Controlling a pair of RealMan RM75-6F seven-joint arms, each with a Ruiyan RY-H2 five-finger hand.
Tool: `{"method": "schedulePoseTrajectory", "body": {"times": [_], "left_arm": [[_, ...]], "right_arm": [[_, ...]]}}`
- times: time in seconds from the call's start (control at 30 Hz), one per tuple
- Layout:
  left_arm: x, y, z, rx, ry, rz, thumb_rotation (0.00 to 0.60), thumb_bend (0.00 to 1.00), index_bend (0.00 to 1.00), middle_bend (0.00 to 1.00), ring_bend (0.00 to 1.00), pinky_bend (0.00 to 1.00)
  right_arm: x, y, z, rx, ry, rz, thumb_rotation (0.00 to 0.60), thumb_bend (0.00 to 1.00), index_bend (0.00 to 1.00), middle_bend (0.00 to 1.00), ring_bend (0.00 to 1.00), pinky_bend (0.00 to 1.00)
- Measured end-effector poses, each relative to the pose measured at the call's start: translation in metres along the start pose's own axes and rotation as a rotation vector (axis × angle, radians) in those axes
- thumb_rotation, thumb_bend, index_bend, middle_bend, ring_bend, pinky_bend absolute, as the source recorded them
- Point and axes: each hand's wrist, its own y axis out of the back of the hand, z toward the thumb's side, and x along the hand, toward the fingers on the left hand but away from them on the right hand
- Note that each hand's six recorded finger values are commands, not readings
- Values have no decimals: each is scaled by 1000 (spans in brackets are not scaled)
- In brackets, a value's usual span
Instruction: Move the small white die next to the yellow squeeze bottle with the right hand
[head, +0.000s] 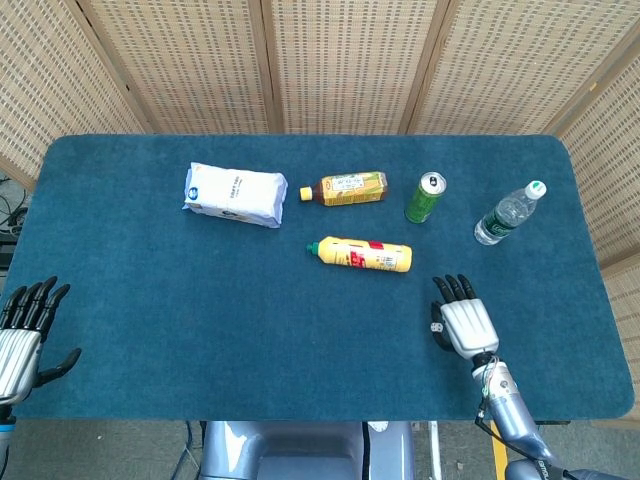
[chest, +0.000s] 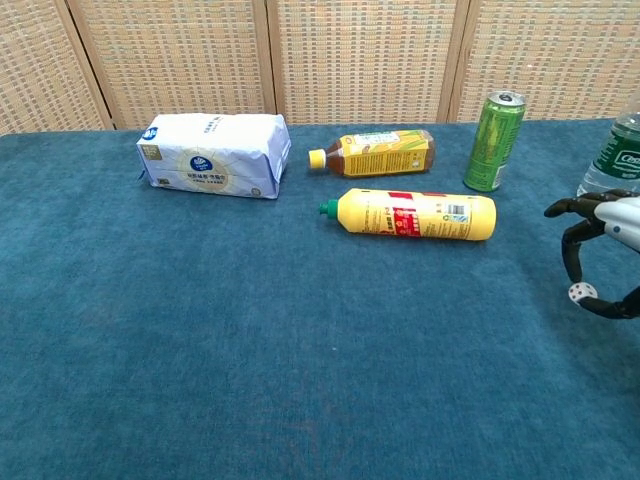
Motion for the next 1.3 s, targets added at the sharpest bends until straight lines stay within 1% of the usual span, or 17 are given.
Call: {"method": "schedulePoseTrajectory", "body": {"times": [0.1,0.2,0.4,0.53,0.63,0.77,0.93,1.0,1.1,1.17,1.3], "left_arm": [[0,0,0,-1,-1,1,600,277,0,0,0,0],[0,1,0,-3,1,3,600,277,0,0,0,0],[0,1,-1,-4,1,2,600,277,0,0,0,0],[-1,1,0,-4,0,3,600,277,0,0,0,0],[-1,1,-1,-5,1,4,600,277,0,0,0,0],[0,2,-1,-6,2,6,600,277,0,0,0,0],[-1,3,-1,-6,1,8,600,277,0,0,0,0],[-1,3,-1,-6,2,9,600,277,0,0,0,0],[-1,3,-1,-6,3,8,600,277,0,0,0,0],[-1,2,-1,-6,2,7,600,277,0,0,0,0],[-1,2,0,-6,2,5,600,278,0,0,0,0]], "right_arm": [[-2,13,5,6,11,-25,600,363,535,107,35,0],[-4,32,11,11,24,-59,600,363,535,108,36,0],[-11,72,21,21,37,-134,600,363,535,107,36,0],[-14,99,24,37,32,-182,600,363,535,107,36,0],[-15,110,25,45,25,-196,600,363,535,107,36,0],[-14,117,25,52,20,-205,600,363,535,107,36,0],[-11,117,25,52,15,-202,600,357,535,90,36,0],[-10,115,24,52,13,-194,600,344,516,59,33,0],[-10,112,22,42,12,-178,600,336,448,9,7,0],[-9,110,21,39,12,-170,600,320,398,0,0,0],[-9,108,21,33,13,-167,600,265,382,0,0,0]]}}
